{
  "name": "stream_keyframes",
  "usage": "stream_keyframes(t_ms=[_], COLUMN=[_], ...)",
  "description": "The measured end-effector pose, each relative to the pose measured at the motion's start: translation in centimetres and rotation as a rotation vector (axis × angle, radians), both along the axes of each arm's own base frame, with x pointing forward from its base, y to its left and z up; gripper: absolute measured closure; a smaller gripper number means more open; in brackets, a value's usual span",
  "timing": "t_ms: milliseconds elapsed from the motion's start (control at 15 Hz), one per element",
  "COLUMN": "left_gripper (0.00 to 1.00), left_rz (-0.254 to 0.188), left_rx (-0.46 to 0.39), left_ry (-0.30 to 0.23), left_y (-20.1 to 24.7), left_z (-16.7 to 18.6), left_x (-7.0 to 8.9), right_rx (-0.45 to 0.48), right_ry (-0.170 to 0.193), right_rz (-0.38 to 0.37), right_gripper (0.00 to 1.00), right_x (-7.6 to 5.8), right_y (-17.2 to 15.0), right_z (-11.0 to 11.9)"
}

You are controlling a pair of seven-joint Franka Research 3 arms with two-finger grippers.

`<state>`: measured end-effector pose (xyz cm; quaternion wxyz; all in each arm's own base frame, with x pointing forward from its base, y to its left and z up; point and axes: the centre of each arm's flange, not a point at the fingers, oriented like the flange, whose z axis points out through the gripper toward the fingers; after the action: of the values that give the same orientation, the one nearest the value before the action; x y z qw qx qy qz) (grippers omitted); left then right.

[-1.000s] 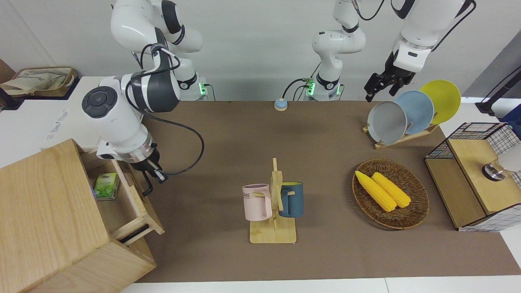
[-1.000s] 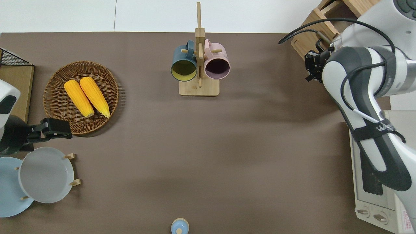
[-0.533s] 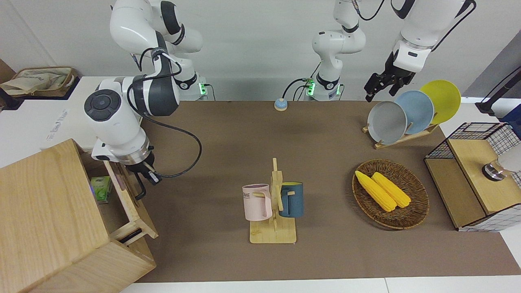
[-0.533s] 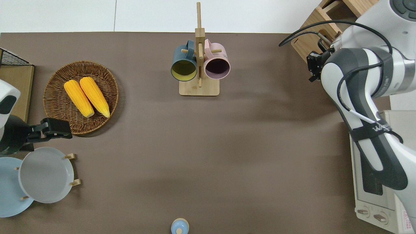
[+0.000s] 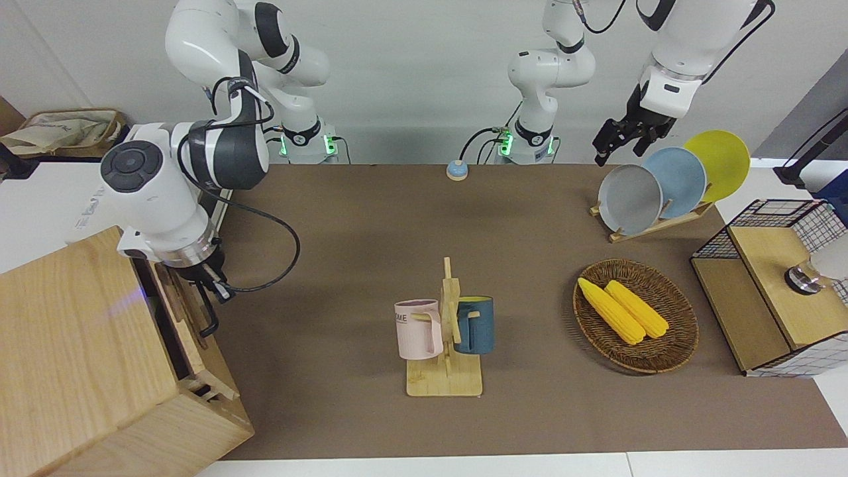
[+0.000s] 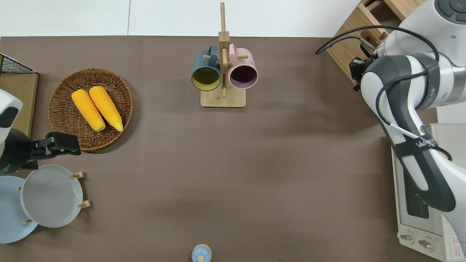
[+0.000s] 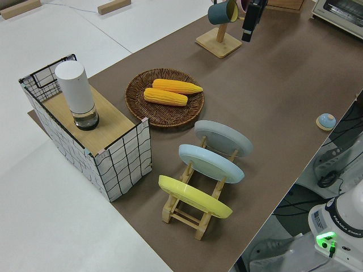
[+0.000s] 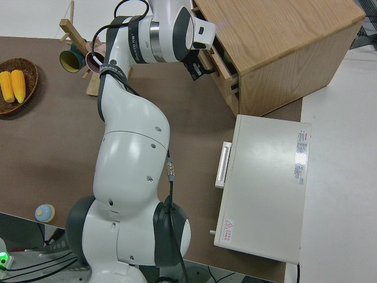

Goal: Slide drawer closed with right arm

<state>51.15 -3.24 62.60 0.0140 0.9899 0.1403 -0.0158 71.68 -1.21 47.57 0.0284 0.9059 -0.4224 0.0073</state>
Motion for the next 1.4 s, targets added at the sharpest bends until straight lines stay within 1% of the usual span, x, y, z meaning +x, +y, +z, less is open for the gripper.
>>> stream_keyframes(t_ms=[200, 533, 1400], left_gripper=[0.0, 0.0, 0.0], left_rz=[0.0, 0.0, 0.0], left_rx=[0.0, 0.0, 0.0], left_ry=[0.0, 0.0, 0.0], left_y=[0.0, 0.0, 0.0], left_z=[0.0, 0.0, 0.0], left_x=[0.0, 0.0, 0.0], right_rx=[0.001, 0.001, 0.01], right_ry=[-0.01, -0.02, -0.018], right_rz=[-0.008, 0.0, 0.021], right_gripper=[0.99, 0.99, 0.99], right_x=[0.1, 0.1, 0.1], right_y=[-1.4, -2.5, -2.6], right_z=[0.2, 0.7, 0.8])
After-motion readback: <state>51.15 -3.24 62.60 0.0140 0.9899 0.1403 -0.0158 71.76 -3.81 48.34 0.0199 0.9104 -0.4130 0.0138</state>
